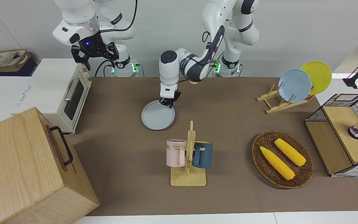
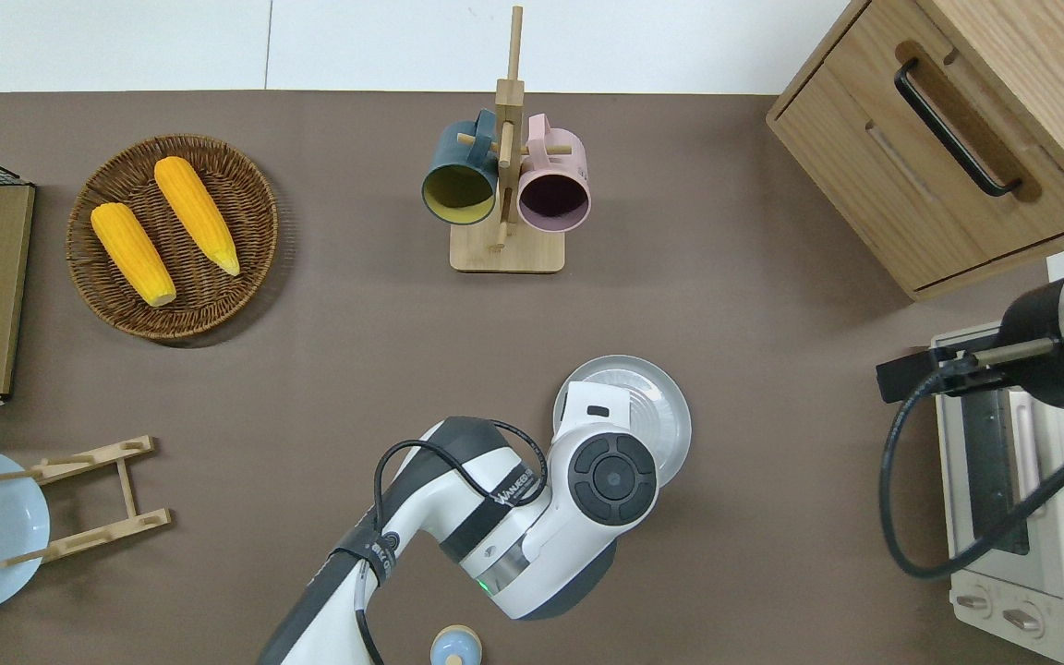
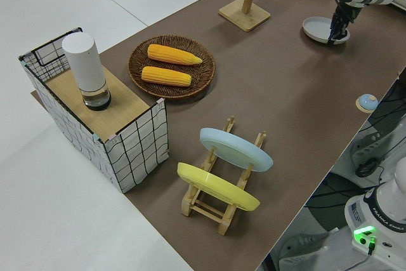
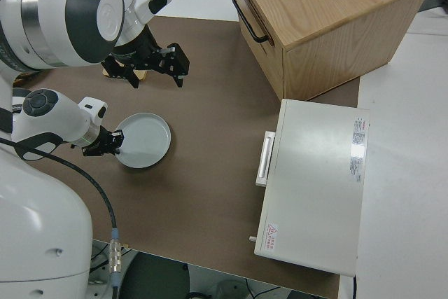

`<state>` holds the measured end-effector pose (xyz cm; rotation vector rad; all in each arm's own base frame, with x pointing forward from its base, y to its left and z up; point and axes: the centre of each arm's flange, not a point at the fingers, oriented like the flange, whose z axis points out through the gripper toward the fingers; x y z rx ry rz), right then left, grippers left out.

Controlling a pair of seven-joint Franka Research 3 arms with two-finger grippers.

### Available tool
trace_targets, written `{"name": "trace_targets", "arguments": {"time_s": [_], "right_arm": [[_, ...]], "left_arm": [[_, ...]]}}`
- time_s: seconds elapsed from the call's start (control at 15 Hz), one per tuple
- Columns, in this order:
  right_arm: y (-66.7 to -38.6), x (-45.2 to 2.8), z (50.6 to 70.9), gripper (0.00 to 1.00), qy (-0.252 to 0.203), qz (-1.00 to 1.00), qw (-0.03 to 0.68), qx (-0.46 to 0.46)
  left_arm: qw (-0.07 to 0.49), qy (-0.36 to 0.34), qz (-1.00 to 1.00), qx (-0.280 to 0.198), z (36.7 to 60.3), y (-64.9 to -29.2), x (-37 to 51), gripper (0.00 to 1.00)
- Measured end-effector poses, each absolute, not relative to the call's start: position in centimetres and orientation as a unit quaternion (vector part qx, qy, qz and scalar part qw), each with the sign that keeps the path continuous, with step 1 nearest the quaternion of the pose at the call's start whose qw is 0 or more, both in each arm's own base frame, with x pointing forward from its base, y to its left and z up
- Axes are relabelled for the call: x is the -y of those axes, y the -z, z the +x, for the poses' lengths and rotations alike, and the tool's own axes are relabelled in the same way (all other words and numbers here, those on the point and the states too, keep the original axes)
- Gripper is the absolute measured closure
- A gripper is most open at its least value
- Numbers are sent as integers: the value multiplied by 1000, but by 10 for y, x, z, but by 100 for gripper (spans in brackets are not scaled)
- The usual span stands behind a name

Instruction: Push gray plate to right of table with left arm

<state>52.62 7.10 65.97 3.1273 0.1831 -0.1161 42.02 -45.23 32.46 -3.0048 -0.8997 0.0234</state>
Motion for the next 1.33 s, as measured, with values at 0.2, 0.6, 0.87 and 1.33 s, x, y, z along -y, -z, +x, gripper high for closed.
{"name": "trace_targets", "arguments": {"time_s": [0.2, 0.6, 0.87, 1.33], "right_arm": [[-660, -71, 526, 1, 37, 998, 3, -58], [-660, -71, 526, 1, 37, 998, 3, -58], [-660, -71, 526, 1, 37, 998, 3, -58], [-660, -71, 526, 1, 37, 998, 3, -58]], "left_arm": [[10, 2, -961, 277, 420, -322, 452, 75], [16, 3, -962, 274, 420, -321, 452, 15], [50, -5, -970, 238, 421, -339, 442, 0], [76, -35, -986, 142, 454, -463, 331, 0]]}}
